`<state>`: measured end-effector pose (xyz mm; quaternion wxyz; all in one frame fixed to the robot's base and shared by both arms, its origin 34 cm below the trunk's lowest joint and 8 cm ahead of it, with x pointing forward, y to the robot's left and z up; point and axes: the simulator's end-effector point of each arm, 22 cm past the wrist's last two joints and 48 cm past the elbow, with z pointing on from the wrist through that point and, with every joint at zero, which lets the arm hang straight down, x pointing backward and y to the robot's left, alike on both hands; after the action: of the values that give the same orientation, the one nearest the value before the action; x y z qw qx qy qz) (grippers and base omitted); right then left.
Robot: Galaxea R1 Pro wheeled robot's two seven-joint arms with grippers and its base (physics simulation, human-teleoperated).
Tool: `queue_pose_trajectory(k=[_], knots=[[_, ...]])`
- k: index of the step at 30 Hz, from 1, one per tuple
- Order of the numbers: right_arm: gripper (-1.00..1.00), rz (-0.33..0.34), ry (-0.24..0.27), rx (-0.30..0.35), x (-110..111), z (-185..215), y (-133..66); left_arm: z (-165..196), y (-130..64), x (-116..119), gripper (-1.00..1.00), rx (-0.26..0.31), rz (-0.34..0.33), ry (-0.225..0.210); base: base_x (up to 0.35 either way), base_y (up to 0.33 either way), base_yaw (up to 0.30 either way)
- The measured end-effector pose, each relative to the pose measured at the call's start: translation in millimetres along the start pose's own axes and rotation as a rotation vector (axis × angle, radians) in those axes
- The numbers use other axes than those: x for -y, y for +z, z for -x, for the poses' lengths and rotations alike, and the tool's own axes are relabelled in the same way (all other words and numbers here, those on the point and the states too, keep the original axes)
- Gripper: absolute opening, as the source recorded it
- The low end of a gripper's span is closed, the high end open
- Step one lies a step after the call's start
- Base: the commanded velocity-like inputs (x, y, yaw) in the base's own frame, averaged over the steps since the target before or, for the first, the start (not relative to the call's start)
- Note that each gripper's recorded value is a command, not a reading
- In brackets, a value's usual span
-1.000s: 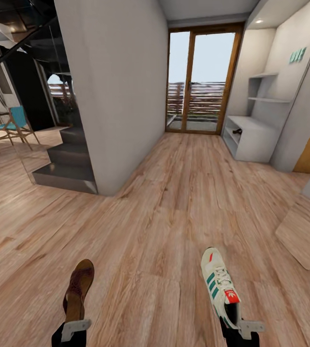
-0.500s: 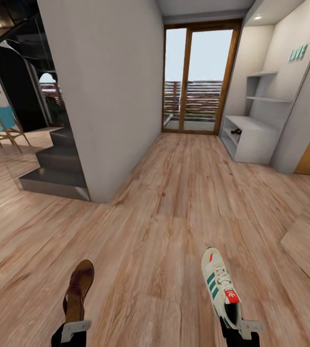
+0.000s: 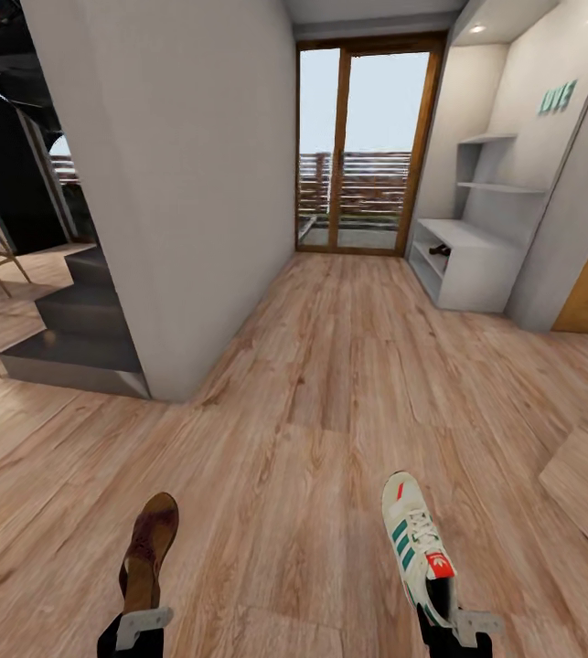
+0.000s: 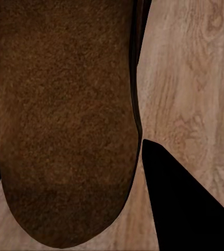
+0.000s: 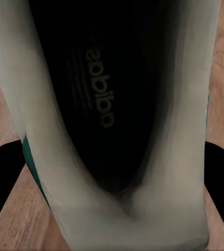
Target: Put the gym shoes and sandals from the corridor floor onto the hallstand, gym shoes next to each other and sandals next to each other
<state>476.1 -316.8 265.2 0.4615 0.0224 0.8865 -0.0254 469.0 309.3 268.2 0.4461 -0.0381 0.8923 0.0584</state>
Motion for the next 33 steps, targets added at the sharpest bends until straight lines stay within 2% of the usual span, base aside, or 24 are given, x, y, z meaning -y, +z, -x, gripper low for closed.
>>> queue_pose_trajectory(k=[7, 33], knots=[[-1.00, 0.000, 0.000, -0.001, 0.0, -0.2, 0.0, 0.0, 0.0, 0.1, -1.00, 0.000, 0.000, 0.000, 0.337, 0.000, -0.195], [-1.00, -0.002, -0.002, -0.002, 2.3, -0.7, -0.1, -0.1, -0.1, 0.0, -1.00, 0.000, 0.000, 0.000, 0.337, 0.000, -0.005]])
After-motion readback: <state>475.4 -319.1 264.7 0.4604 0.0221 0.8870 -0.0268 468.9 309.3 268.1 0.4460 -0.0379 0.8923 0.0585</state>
